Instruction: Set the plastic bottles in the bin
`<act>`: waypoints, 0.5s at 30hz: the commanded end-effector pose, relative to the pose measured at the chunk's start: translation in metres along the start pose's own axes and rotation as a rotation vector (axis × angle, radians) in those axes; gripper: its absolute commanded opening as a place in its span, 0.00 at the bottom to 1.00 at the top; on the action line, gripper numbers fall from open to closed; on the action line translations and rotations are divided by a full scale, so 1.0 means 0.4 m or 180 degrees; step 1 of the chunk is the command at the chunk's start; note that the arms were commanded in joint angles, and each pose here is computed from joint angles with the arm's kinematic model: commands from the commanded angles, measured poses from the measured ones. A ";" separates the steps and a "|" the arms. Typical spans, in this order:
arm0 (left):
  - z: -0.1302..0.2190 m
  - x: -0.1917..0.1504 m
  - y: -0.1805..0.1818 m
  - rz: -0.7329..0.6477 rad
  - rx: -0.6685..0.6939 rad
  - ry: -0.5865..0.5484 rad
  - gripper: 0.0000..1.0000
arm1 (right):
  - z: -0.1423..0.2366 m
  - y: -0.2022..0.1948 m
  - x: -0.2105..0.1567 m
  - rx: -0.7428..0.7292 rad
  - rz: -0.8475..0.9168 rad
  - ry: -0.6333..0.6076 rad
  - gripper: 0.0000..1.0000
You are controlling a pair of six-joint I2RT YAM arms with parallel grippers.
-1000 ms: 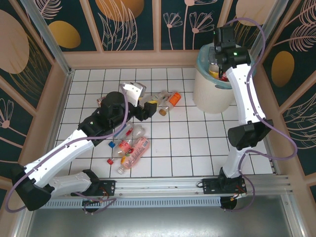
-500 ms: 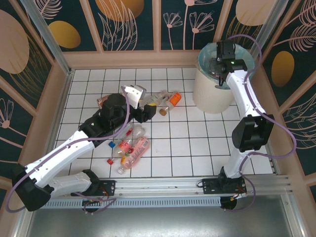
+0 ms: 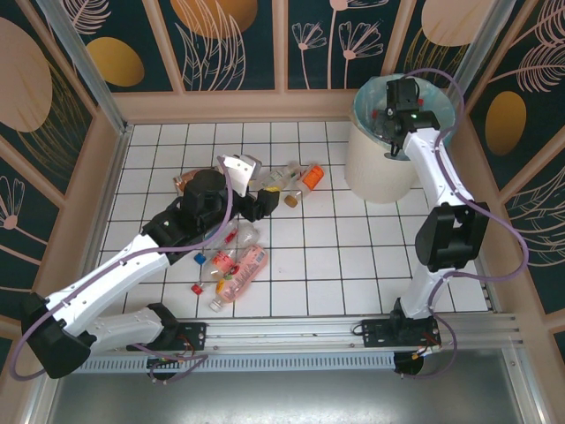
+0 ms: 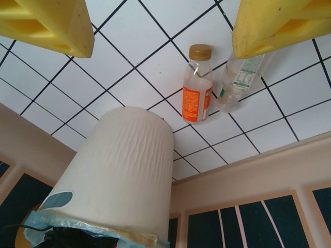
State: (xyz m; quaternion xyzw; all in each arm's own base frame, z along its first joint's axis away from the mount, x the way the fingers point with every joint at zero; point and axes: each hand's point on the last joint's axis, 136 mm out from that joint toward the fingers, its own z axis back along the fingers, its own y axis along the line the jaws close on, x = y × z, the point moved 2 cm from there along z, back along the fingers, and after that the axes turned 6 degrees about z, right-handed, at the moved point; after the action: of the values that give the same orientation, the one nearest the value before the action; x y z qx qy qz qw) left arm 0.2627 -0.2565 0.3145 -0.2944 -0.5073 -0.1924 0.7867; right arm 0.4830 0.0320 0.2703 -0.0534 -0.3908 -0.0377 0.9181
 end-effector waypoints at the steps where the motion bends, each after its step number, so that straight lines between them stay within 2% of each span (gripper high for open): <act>1: 0.021 0.026 -0.004 -0.0035 0.0012 -0.0143 0.72 | 0.063 0.013 0.017 0.0173 -0.0027 0.0050 0.34; 5: 0.029 0.039 -0.001 -0.0060 0.0046 -0.0195 0.72 | 0.200 0.013 0.134 0.0264 -0.0189 -0.0463 0.58; 9: 0.041 0.056 0.003 -0.0079 0.0110 -0.0255 0.72 | 0.306 0.012 0.191 0.0250 -0.0242 -0.0776 0.79; 15: 0.072 0.075 0.025 0.0000 0.0305 -0.0367 0.73 | 0.434 0.066 0.194 0.0192 -0.0148 -0.1111 0.78</act>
State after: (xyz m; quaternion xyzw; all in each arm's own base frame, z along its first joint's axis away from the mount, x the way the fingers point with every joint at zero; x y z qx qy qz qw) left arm 0.2630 -0.2405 0.3294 -0.2742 -0.5374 -0.1701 0.7792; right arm 0.4387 0.0713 0.4243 -0.0096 -0.5247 -0.0315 0.8507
